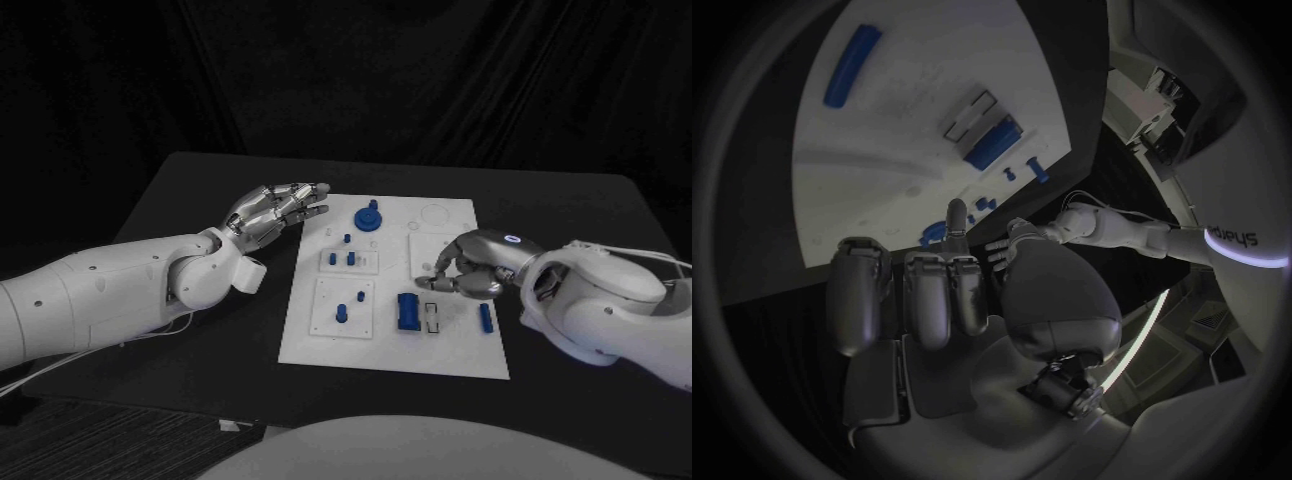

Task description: Assemble the parts on the task board

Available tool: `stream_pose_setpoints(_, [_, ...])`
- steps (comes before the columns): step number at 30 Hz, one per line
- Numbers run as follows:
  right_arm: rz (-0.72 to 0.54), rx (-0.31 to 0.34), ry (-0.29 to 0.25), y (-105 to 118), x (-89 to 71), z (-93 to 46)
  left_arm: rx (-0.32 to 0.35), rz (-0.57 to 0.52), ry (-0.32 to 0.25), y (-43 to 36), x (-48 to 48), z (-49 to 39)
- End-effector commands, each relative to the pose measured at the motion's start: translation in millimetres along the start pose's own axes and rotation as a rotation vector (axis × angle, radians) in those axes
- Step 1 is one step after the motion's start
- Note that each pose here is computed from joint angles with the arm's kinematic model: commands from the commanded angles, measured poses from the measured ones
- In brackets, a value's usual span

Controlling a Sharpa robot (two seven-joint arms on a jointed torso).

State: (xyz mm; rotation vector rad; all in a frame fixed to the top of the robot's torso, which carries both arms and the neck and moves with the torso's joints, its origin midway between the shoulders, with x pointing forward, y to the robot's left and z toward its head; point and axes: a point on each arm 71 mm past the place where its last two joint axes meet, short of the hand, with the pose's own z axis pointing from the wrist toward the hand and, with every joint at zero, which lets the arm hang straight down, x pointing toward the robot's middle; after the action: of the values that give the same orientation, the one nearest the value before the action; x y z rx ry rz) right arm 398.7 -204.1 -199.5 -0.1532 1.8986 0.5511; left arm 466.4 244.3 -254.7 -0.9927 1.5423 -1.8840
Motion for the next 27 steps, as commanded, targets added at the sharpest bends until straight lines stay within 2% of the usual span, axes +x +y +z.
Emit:
stream_pose_setpoints(1, [0.067, 0.181, 0.096, -18.9, -7.2, -1.1, 0.030, -0.007, 0.001, -1.6, 1.0, 0.7])
stream_pose_setpoints(3, [0.018, 0.253, 0.159, -30.1, -13.3, -0.8, 0.042, -0.006, 0.000, -2.3, 0.9, 1.0])
stream_pose_setpoints(6, [-0.026, 0.310, 0.213, -40.5, -16.9, 1.0, 0.053, -0.006, 0.000, -2.9, 1.3, 1.4])
stream_pose_setpoints(12, [-0.071, 0.377, 0.275, -55.0, -17.9, 4.5, 0.054, -0.010, 0.005, -2.8, 2.1, 1.8])
stream_pose_setpoints(27, [-0.078, 0.407, 0.315, -61.1, -8.8, 2.9, 0.046, -0.016, 0.015, -1.3, 3.6, 3.7])
